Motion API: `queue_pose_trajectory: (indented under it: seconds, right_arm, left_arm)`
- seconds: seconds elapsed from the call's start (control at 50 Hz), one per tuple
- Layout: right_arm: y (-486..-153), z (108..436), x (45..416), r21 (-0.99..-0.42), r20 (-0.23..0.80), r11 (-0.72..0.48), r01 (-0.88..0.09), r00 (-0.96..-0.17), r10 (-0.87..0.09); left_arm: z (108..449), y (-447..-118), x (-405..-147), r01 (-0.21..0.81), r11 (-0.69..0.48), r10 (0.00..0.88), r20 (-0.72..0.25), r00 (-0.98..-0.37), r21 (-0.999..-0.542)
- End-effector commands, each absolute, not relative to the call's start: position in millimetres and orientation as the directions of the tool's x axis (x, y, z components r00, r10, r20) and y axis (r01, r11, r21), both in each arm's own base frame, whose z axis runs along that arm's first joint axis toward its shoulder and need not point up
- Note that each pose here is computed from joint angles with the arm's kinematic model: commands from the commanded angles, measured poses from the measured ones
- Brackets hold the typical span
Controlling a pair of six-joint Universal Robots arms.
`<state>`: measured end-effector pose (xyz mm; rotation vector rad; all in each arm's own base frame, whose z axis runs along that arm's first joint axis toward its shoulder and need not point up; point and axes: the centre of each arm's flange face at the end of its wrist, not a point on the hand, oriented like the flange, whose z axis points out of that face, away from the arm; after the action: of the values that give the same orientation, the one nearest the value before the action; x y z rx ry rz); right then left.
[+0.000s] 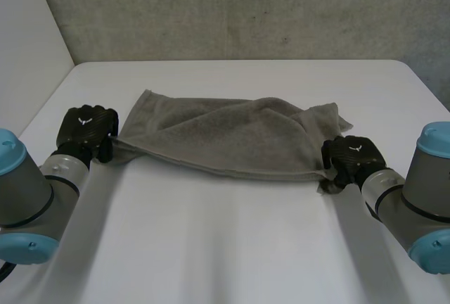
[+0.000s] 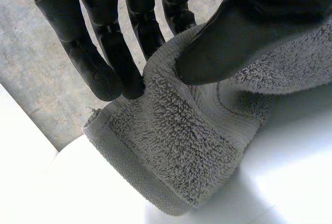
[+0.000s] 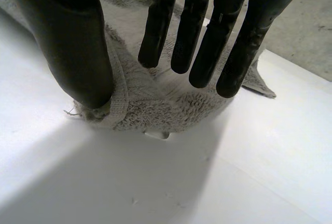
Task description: Fold the towel.
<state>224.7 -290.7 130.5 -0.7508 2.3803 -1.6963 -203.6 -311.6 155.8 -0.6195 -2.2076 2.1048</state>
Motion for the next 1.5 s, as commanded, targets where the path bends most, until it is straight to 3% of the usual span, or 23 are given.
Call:
queue_pose_trajectory:
  seconds: [0.02, 0.22, 0.28, 0.3, 0.4, 0.6, 0.74, 0.82, 0.92, 1.06, 1.14, 1.18, 1.22, 1.24, 1.26, 1.28, 1.3, 1.32, 1.36, 1.38, 1.4, 1.46, 1.5]
  right_arm:
    - [-287, 129, 226, -0.911, 0.185, 0.250, -0.327, -0.868, -0.461]
    - [-298, 151, 225, -0.929, 0.211, 0.188, -0.319, -0.874, -0.437]
    - [-300, 207, 227, -0.954, 0.254, 0.042, -0.297, -0.874, -0.413]
    - [-300, 207, 227, -0.954, 0.254, 0.041, -0.297, -0.874, -0.413]
    - [-284, 298, 223, -0.931, 0.362, -0.100, -0.352, -0.844, -0.396]
    - [-267, 380, 213, -0.828, 0.544, -0.144, -0.542, -0.711, -0.446]
    - [-275, 374, 211, -0.699, 0.624, -0.078, -0.711, -0.552, -0.553]
    - [-287, 365, 214, -0.689, 0.632, -0.086, -0.719, -0.539, -0.557]
    - [-310, 318, 229, -0.670, 0.590, -0.034, -0.742, -0.504, -0.631]
    - [-330, 273, 250, -0.643, 0.566, -0.019, -0.766, -0.457, -0.686]
    - [-360, 284, 270, -0.664, 0.667, -0.141, -0.735, -0.496, -0.556]
    - [-370, 301, 281, -0.667, 0.714, -0.227, -0.709, -0.522, -0.467]
    - [-379, 362, 299, -0.644, 0.751, -0.460, -0.612, -0.621, -0.225]
    - [-379, 363, 299, -0.643, 0.751, -0.461, -0.611, -0.621, -0.224]
    - [-380, 396, 302, -0.612, 0.718, -0.570, -0.549, -0.687, -0.110]
    - [-375, 430, 303, -0.576, 0.652, -0.668, -0.472, -0.758, -0.026]
    - [-375, 431, 303, -0.575, 0.651, -0.669, -0.471, -0.759, -0.025]
    - [-371, 454, 300, -0.549, 0.581, -0.732, -0.403, -0.814, 0.012]
    - [-367, 472, 298, -0.530, 0.508, -0.785, -0.321, -0.861, 0.009]
    - [-367, 480, 295, -0.531, 0.459, -0.806, -0.261, -0.888, -0.015]
    - [-367, 481, 295, -0.531, 0.459, -0.807, -0.260, -0.889, -0.015]
    - [-367, 481, 295, -0.562, 0.416, -0.807, -0.180, -0.905, -0.088]
    - [-376, 464, 298, -0.611, 0.427, -0.770, -0.186, -0.896, -0.121]
  left_arm:
    - [156, -312, -204, 0.262, 0.005, 0.301, -0.249, -0.921, -0.965]
    - [161, -311, -203, 0.260, -0.008, 0.297, -0.250, -0.922, -0.966]
    - [176, -309, -203, 0.256, -0.049, 0.289, -0.259, -0.922, -0.965]
    - [187, -308, -203, 0.251, -0.081, 0.280, -0.264, -0.923, -0.964]
    - [260, -291, -204, 0.223, -0.259, 0.242, -0.287, -0.927, -0.940]
    - [352, -253, -196, 0.199, -0.381, 0.201, -0.292, -0.935, -0.903]
    - [347, -257, -198, 0.283, -0.262, 0.231, -0.344, -0.910, -0.923]
    - [321, -274, -201, 0.336, -0.178, 0.259, -0.373, -0.891, -0.925]
    - [273, -304, -213, 0.390, -0.058, 0.323, -0.387, -0.864, -0.919]
    - [246, -335, -230, 0.403, -0.011, 0.367, -0.379, -0.850, -0.915]
    - [255, -356, -236, 0.390, -0.062, 0.347, -0.386, -0.854, -0.919]
    - [292, -377, -246, 0.346, -0.191, 0.301, -0.390, -0.870, -0.919]
    - [315, -382, -251, 0.319, -0.264, 0.278, -0.389, -0.878, -0.910]
    - [342, -386, -255, 0.285, -0.358, 0.243, -0.384, -0.891, -0.889]
    - [342, -386, -255, 0.285, -0.359, 0.243, -0.384, -0.891, -0.889]
    - [371, -389, -258, 0.245, -0.467, 0.199, -0.371, -0.907, -0.850]
    - [399, -389, -258, 0.204, -0.574, 0.152, -0.348, -0.925, -0.793]
    - [399, -389, -258, 0.204, -0.575, 0.152, -0.348, -0.925, -0.793]
    - [440, -385, -254, 0.126, -0.733, 0.075, -0.263, -0.962, -0.668]
    - [440, -385, -254, 0.125, -0.734, 0.074, -0.263, -0.962, -0.668]
    - [456, -380, -251, 0.084, -0.787, 0.056, -0.206, -0.977, -0.611]
    - [460, -380, -246, 0.027, -0.828, 0.052, -0.123, -0.991, -0.561]
    - [453, -383, -246, 0.017, -0.823, 0.058, -0.113, -0.992, -0.568]
